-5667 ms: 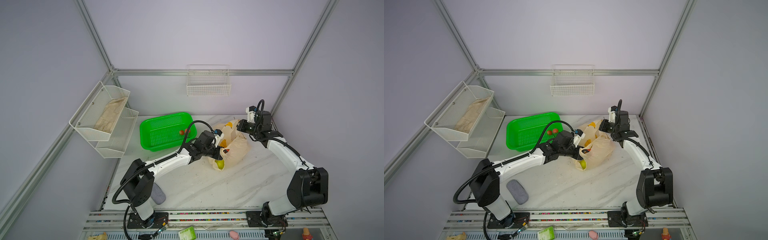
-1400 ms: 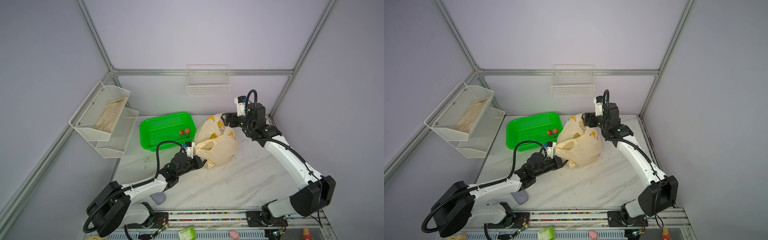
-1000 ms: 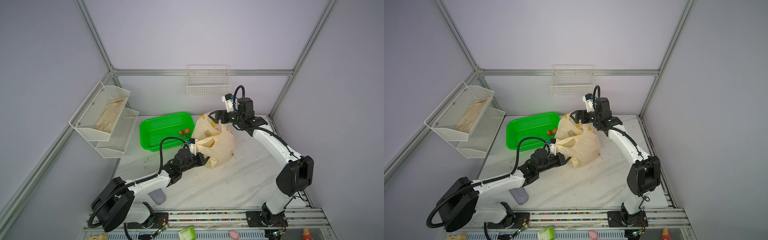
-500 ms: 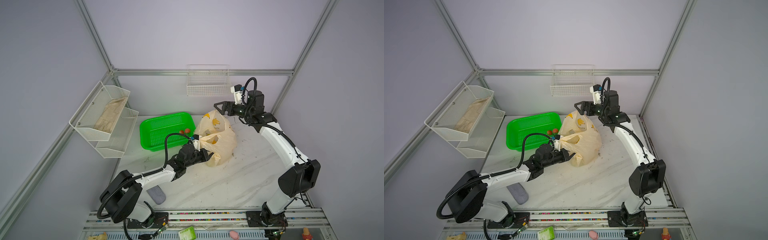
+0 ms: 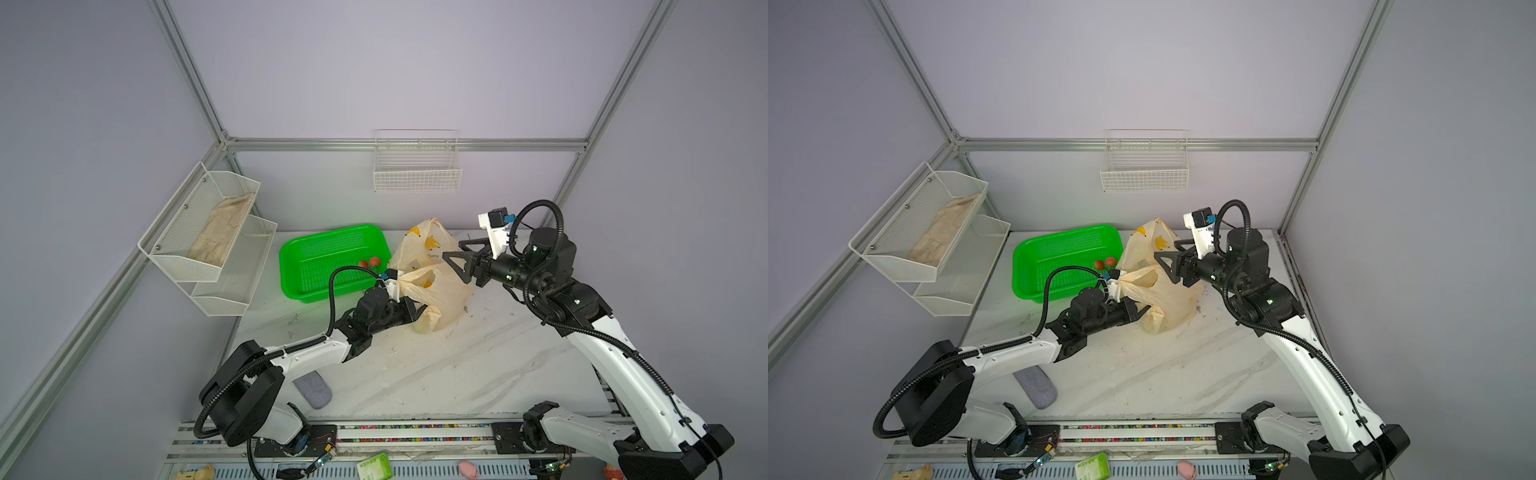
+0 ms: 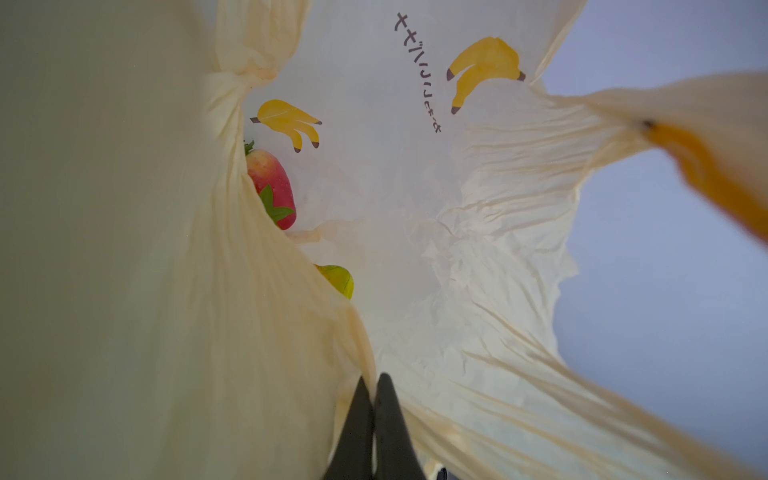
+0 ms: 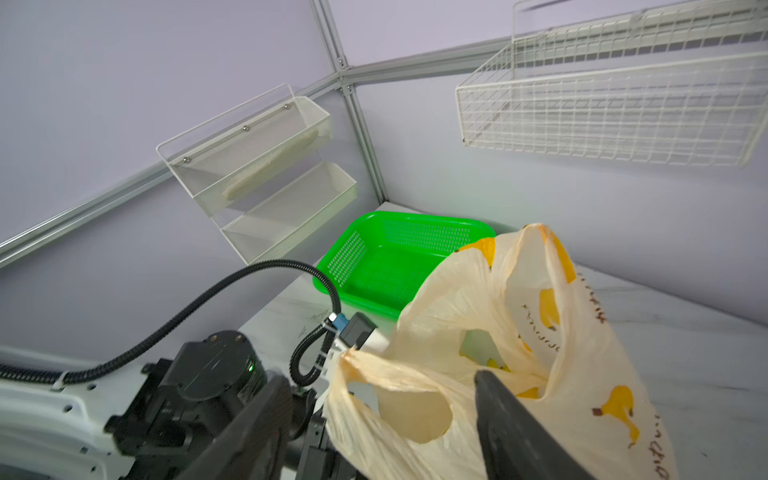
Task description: Place the fake fruits into the plastic bag and tie a complex knot
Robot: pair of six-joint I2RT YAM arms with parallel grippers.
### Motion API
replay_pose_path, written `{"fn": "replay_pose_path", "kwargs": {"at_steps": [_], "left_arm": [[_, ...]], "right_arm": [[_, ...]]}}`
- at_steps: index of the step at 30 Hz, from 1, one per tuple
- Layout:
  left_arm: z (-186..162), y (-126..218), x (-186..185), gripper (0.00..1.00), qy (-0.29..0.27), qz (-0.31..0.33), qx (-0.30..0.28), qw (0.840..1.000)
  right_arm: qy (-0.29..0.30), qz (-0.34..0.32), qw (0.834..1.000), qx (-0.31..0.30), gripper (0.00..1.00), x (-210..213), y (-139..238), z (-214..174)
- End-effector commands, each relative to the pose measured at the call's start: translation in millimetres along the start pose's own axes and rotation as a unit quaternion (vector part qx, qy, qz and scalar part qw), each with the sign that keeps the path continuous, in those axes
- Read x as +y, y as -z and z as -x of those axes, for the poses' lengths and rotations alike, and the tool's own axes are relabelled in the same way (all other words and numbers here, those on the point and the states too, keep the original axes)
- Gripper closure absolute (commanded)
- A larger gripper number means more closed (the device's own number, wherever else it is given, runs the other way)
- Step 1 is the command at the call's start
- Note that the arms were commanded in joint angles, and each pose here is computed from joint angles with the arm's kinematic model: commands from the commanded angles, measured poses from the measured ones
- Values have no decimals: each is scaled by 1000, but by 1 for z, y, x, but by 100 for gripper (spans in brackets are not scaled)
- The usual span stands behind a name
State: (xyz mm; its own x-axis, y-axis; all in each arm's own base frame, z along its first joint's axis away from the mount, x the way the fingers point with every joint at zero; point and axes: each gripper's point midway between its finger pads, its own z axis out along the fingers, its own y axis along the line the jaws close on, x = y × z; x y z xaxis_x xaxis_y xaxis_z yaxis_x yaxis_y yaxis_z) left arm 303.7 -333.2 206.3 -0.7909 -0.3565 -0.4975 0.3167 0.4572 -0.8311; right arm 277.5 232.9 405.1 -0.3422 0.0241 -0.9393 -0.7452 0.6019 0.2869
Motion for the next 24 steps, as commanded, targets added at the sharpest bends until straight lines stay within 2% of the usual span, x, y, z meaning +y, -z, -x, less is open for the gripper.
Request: {"fn": "replay_pose_path", "kwargs": {"at_steps": [1,3,7,13,20,24], "left_arm": [[35,5,-43,100,-26,-43,-41,998],[33,5,-43,100,-26,-43,-38,998],[31,5,-42,100,-24,-42,-36,998],[30,5,-39,100,-23,-39,-35,998],[34,15,-49,100,-31,-47,-44,997],[34,16,-47,100,-30,-45,-44,998]], "right_arm": [[10,32,997,69,31,9,-9,-53],[21,57,995,84,32,19,-19,-67],[48,43,993,103,33,13,-38,-82],[57,45,989,132,35,1,-62,-104],[57,63,983,162,35,-1,-71,-129],[58,64,982,170,45,-4,-76,-137]]}}
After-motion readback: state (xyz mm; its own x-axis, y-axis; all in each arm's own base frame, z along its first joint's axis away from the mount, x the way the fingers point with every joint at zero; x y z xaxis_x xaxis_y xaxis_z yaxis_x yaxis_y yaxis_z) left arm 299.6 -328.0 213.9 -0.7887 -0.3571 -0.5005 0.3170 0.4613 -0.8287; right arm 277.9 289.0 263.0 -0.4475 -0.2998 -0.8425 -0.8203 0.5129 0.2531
